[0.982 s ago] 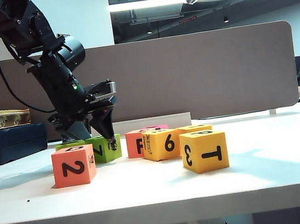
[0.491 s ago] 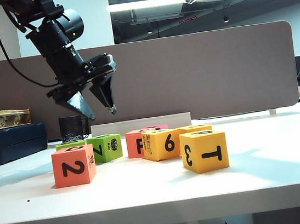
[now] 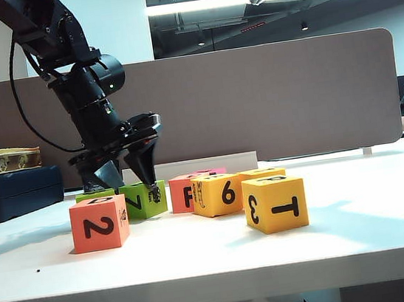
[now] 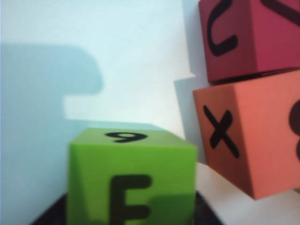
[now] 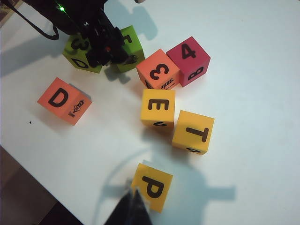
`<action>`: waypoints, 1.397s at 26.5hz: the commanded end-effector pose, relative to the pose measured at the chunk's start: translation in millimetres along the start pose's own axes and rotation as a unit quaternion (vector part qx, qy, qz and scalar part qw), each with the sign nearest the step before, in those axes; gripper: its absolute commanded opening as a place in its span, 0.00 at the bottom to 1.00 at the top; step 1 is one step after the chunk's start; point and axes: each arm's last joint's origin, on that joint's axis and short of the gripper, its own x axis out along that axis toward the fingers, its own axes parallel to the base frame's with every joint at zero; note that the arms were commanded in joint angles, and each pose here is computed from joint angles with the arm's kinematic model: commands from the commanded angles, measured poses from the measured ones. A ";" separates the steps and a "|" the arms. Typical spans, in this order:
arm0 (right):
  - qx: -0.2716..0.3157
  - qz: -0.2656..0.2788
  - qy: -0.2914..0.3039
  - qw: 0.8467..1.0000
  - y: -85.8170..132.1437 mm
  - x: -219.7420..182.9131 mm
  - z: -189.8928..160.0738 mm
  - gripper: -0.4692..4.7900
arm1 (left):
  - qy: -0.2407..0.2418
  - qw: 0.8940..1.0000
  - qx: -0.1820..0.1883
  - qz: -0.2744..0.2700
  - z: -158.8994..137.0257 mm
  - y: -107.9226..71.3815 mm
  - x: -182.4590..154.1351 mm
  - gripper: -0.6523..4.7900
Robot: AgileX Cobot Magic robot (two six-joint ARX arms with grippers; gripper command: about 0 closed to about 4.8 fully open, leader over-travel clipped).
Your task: Select the appropriate blocks from the scattered letter blocks on the table and arrange them in a row to spell out "DEEP".
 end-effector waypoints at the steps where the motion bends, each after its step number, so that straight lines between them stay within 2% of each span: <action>1: -0.003 0.000 -0.010 1.000 0.3 -2.0 2.1 0.09 | -0.007 1.000 0.004 0.010 1.9 0.2 -1.5 0.62; 4: -0.003 0.000 -0.010 1.000 0.3 -2.0 2.1 0.09 | -0.005 1.000 0.004 0.023 1.7 1.0 -1.6 0.55; 10: -0.003 0.000 -0.011 1.000 0.3 -2.0 2.3 0.09 | -0.017 1.000 -0.013 0.014 4.5 -1.3 -11.3 0.55; 14: -0.003 -0.001 -0.011 1.000 0.3 -2.0 2.3 0.09 | -0.035 0.999 -0.011 -0.007 11.2 -6.9 -34.8 0.55; 17: -0.003 0.000 -0.011 1.000 0.3 -2.0 2.4 0.09 | -0.029 0.997 -0.061 -0.032 14.1 -15.1 -68.6 0.55; 22: -0.003 0.000 -0.011 1.000 0.3 -2.0 2.3 0.09 | -0.008 0.989 -0.118 -0.092 7.9 -23.3 -87.2 0.55; 28: -0.003 0.000 -0.011 1.000 0.3 -2.0 2.4 0.09 | 0.080 0.978 -0.156 -0.116 -8.4 -34.1 -88.8 0.55; 32: -0.003 0.000 -0.011 1.000 0.3 -2.0 2.4 0.09 | 0.112 0.979 -0.144 -0.096 -12.6 -51.0 -85.7 0.55; 37: -0.003 0.000 -0.011 1.000 0.3 -2.0 2.3 0.09 | 0.121 0.983 -0.107 -0.093 -11.9 -85.0 -80.1 0.55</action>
